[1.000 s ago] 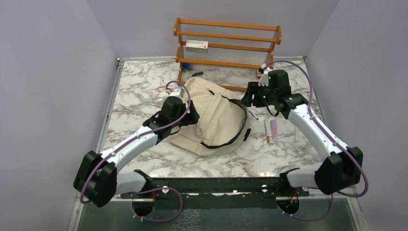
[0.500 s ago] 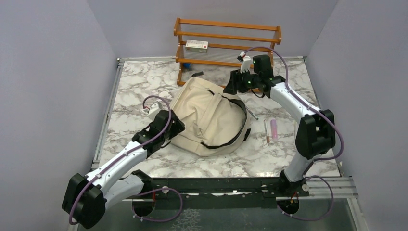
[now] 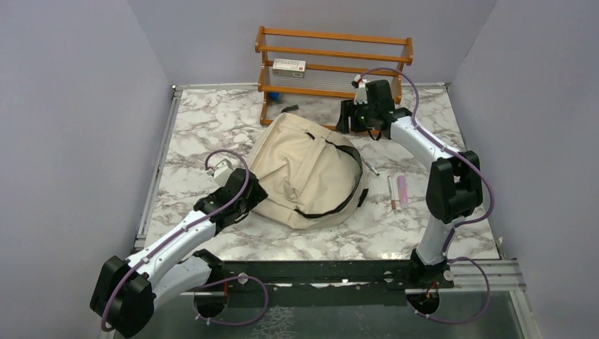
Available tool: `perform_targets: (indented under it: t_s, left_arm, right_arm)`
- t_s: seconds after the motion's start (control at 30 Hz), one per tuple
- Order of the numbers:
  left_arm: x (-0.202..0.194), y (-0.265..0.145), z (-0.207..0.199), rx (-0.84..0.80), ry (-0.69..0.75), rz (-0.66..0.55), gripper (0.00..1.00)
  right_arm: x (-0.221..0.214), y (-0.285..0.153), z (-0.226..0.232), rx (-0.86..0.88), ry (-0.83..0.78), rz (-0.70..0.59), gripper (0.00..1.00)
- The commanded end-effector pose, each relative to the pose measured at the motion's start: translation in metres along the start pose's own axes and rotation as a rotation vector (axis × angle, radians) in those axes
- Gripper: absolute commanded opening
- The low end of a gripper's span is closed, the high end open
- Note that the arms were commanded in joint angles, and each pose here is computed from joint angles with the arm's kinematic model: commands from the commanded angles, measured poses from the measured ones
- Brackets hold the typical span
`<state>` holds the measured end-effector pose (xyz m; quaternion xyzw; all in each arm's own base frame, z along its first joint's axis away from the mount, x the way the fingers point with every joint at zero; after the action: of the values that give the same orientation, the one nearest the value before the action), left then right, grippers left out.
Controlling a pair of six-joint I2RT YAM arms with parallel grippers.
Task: Pack the student bag
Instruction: Adjust the student bag at the center of the board.
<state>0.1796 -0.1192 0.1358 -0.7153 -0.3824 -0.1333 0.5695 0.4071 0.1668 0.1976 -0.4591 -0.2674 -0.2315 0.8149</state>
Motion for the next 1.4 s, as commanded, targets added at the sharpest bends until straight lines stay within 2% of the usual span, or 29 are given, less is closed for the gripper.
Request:
perform_targets:
  t_s: [0.0,0.2,0.27,0.4,0.7,0.83,1.1,1.2,1.3,1.37]
  left_arm:
    - [-0.008,0.003,0.011,0.063,-0.028,0.014,0.79]
    - [-0.014,0.014,0.011,0.063,-0.023,0.019,0.79]
    - [-0.015,0.019,0.01,0.055,-0.025,0.011,0.76]
    - [-0.014,0.028,0.01,0.054,-0.026,-0.019,0.61]
    - [0.017,0.055,0.022,0.079,-0.019,-0.033,0.33]
    - [0.037,0.064,0.027,0.118,0.023,-0.042,0.25]
    - [0.094,0.078,0.04,0.136,-0.001,-0.103,0.24]
    - [0.111,0.082,0.039,0.095,0.015,-0.102,0.26]
    - [0.124,0.079,0.034,0.047,0.061,-0.115,0.36]
    - [0.13,0.073,0.03,0.018,0.089,-0.135,0.47]
  right_arm:
    - [-0.007,0.009,-0.014,-0.106,0.024,-0.008,0.63]
    - [-0.017,0.021,-0.015,-0.058,0.024,0.065,0.62]
    - [-0.022,0.024,-0.014,-0.034,0.025,0.106,0.6]
    - [-0.034,0.027,-0.017,-0.02,0.035,0.158,0.57]
    - [-0.064,0.018,-0.016,0.049,0.065,0.273,0.39]
    - [-0.079,0.008,-0.011,0.103,0.092,0.314,0.36]
    - [-0.116,-0.012,0.02,0.221,0.087,0.387,0.35]
    - [-0.117,-0.022,0.025,0.21,0.075,0.351,0.35]
    - [-0.108,-0.036,0.021,0.127,0.05,0.253,0.38]
    - [-0.1,-0.046,0.021,0.092,0.026,0.174,0.42]
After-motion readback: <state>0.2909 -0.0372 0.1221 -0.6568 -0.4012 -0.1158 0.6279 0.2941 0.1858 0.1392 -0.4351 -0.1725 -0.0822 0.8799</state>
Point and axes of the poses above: each gripper's point midway between its finger pads, its own y axis out along the fingers, its own z axis along the line the jaws close on, x = y × z, the point moved 8 cm from there along -y, back along the fingers, and after that the axes turned 14 degrees about y, right-handed, at the moved point
